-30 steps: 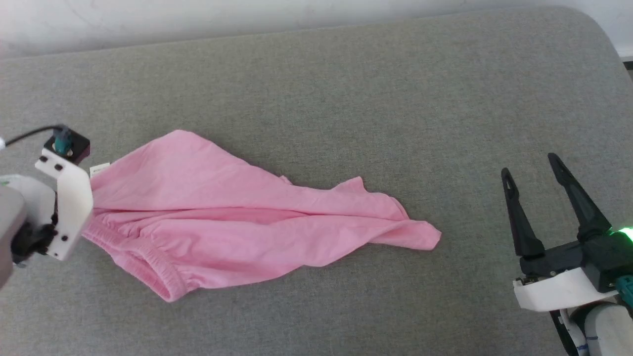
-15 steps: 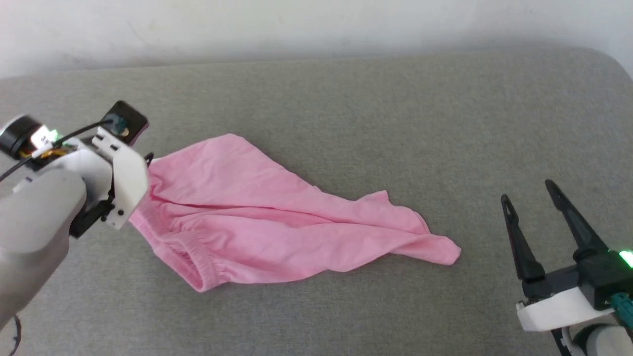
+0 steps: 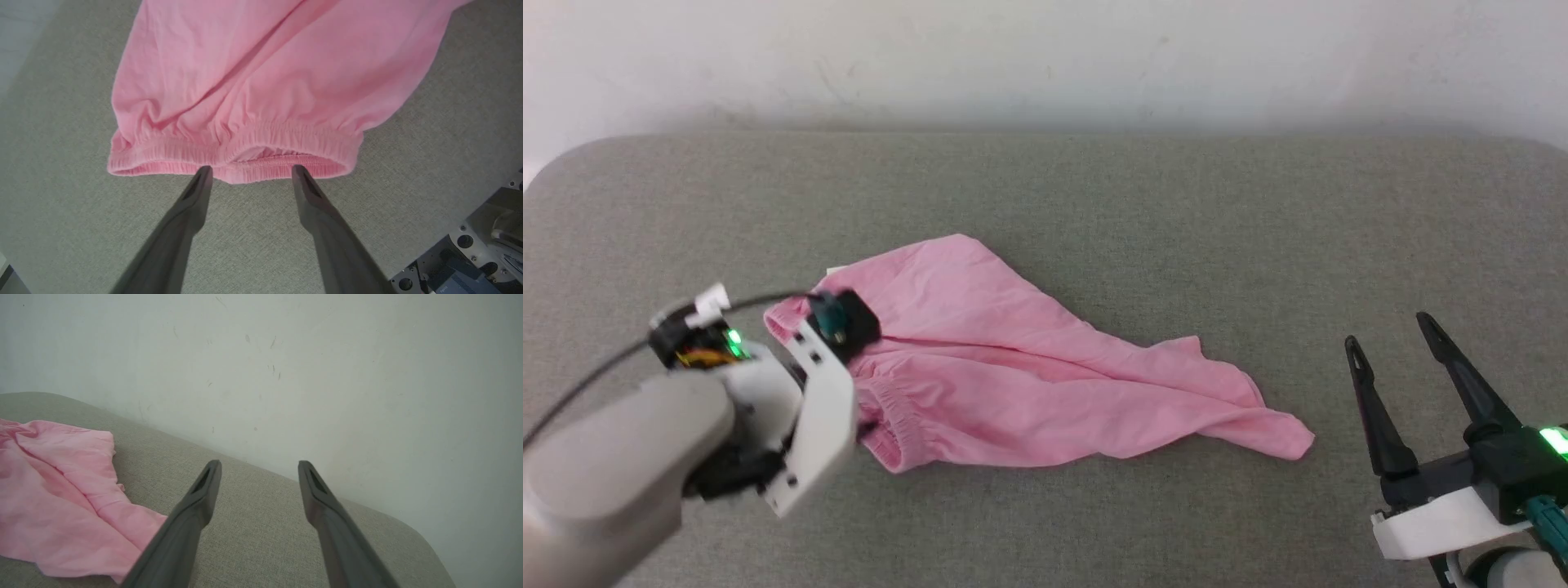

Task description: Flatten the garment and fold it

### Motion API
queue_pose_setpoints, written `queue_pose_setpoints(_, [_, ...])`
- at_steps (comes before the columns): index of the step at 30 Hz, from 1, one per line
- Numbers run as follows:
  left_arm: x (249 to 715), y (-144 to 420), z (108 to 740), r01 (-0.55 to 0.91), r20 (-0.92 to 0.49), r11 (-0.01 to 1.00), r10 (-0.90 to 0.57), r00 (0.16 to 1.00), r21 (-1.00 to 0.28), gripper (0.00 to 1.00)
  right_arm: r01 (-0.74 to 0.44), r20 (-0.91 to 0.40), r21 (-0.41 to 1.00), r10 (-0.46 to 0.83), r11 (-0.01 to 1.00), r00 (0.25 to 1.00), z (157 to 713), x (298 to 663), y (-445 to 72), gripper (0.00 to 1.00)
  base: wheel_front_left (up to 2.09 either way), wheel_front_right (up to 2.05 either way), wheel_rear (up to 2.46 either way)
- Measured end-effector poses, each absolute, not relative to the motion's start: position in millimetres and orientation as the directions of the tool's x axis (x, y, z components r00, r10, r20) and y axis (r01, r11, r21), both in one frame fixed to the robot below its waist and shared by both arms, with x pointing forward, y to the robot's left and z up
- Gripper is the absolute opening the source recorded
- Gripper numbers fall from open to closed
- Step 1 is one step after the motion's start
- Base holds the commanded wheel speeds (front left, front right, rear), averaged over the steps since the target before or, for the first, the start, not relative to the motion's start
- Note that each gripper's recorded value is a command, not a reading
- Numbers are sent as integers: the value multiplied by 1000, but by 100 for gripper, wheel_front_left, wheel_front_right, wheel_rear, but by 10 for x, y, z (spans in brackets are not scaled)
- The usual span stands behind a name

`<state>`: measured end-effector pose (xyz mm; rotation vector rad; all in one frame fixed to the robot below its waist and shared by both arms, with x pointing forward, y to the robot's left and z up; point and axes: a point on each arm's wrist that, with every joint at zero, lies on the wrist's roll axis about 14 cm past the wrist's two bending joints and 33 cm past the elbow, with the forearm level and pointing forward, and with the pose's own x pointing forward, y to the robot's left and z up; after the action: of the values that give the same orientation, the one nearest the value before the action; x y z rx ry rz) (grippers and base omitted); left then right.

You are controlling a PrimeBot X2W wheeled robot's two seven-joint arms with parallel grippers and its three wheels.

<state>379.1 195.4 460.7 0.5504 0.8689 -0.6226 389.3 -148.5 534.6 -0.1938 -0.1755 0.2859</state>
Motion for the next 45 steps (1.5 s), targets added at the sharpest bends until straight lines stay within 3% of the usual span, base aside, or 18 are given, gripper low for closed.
queue_pose_setpoints(7, [3488,1654,4222,757,-863,651,-346,369,63,100,-256,129,-214,287,943,949,5290,3941,-1530,100,0,0,0])
queue_pose_setpoints(14, [3481,1435,3919,781,-859,624,-387,335,23,100,-242,113,-214,270,946,956,5230,3990,-1592,100,0,0,0])
queue_pose_setpoints(15, [3477,1407,3883,782,-857,623,-395,330,14,96,-239,112,-214,267,947,957,5227,3998,-1602,100,0,0,0])
queue_pose_setpoints(16, [3491,1393,3867,784,-855,620,-399,331,15,28,-236,108,-215,264,948,959,5214,3999,-1616,100,0,0,0])
queue_pose_setpoints(17, [3512,1375,3867,786,-849,618,-408,337,15,0,-237,100,-215,263,947,960,5190,3994,-1624,100,0,0,0])
queue_pose_setpoints(25, [3561,1405,4042,749,-774,663,-459,435,27,0,-338,76,-335,383,879,920,5252,4024,-1562,100,0,0,0])
queue_pose_setpoints(29, [3469,1520,4150,709,-755,703,-439,488,49,0,-471,-106,-380,468,796,877,5038,4063,-1483,100,0,0,0])
queue_pose_setpoints(33, [3319,1607,4201,672,-749,739,-419,514,48,0,-624,-368,-317,514,714,775,4720,3999,-1352,100,0,0,0])
queue_pose_setpoints(38, [3151,1622,4175,638,-747,770,-416,518,13,0,-725,-605,-178,507,665,614,4427,3896,-1222,100,0,0,0])
queue_pose_setpoints(45, [3132,1656,4116,607,-746,795,-404,530,1,0,-772,-785,-37,459,635,416,3938,3671,-1148,100,0,0,0])
